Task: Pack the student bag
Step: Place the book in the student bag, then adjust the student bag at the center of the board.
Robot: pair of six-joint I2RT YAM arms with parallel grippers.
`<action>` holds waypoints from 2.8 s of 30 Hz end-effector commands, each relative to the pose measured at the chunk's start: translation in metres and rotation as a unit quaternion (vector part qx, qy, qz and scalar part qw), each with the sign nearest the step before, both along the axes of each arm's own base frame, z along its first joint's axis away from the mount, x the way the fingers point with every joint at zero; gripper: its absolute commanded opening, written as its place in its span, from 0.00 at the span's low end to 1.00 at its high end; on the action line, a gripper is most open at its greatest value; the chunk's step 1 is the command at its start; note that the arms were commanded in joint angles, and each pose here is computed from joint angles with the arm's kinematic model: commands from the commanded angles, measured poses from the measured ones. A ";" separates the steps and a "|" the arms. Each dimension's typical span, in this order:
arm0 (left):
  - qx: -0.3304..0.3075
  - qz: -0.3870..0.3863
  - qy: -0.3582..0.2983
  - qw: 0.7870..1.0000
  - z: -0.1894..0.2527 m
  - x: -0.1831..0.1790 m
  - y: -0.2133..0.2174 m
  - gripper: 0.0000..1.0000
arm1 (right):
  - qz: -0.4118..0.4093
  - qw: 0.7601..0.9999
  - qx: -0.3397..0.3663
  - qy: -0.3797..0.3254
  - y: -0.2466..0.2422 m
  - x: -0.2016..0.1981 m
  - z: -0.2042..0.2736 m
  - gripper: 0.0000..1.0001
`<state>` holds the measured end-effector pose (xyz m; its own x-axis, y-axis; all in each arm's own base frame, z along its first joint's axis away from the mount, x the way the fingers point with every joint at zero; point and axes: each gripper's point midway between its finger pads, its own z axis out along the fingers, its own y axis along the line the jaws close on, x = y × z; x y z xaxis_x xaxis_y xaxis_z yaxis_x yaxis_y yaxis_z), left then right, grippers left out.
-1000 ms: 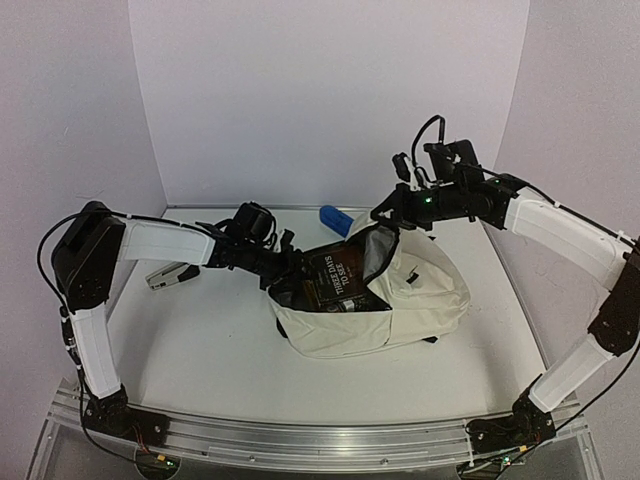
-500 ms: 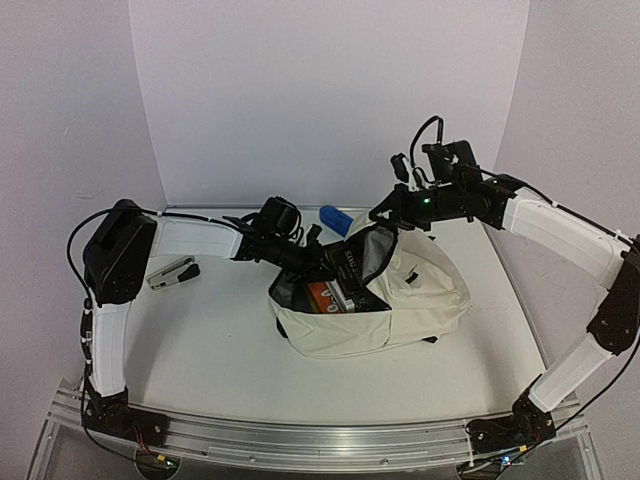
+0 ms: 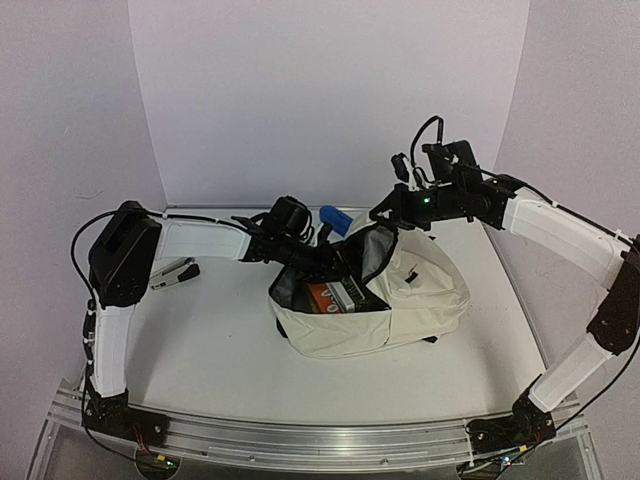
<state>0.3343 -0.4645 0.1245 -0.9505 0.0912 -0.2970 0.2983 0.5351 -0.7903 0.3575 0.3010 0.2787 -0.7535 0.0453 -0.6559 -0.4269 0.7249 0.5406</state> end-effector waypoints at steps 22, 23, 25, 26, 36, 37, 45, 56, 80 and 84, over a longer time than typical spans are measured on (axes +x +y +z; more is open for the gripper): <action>0.024 0.210 -0.087 0.973 0.075 0.026 0.204 0.56 | -0.013 0.995 0.096 0.008 0.128 -0.032 -0.009 0.33; 0.023 0.212 -0.090 0.973 0.077 0.025 0.206 0.56 | -0.004 0.995 0.094 0.010 0.137 -0.036 -0.013 0.34; 0.025 0.213 -0.095 0.972 0.080 0.023 0.208 0.57 | 0.011 0.996 0.091 0.009 0.152 -0.039 -0.016 0.37; 0.025 0.211 -0.097 0.972 0.081 0.022 0.209 0.58 | 0.017 0.996 0.091 0.006 0.157 -0.040 -0.015 0.38; 0.013 0.156 -0.035 0.987 0.047 -0.001 0.190 0.70 | -0.076 0.992 -0.022 -0.094 0.087 -0.020 0.008 0.87; 0.016 0.155 -0.025 0.987 0.040 -0.004 0.190 0.72 | -0.085 0.991 -0.033 -0.094 0.076 -0.018 0.005 0.90; -0.021 0.123 0.024 0.992 0.015 -0.015 0.164 0.77 | -0.174 0.980 -0.065 -0.065 -0.019 0.015 -0.022 0.98; -0.001 0.100 0.058 0.993 -0.025 -0.009 0.129 0.50 | -0.229 0.969 -0.074 -0.060 -0.078 0.020 -0.028 0.98; -0.003 0.220 -0.049 0.974 0.023 0.053 0.234 0.50 | 0.047 0.992 -0.097 -0.060 0.055 -0.052 -0.062 0.91; 0.011 0.207 -0.079 0.975 0.038 0.035 0.239 0.67 | 0.107 0.985 -0.122 -0.055 0.087 -0.075 -0.085 0.76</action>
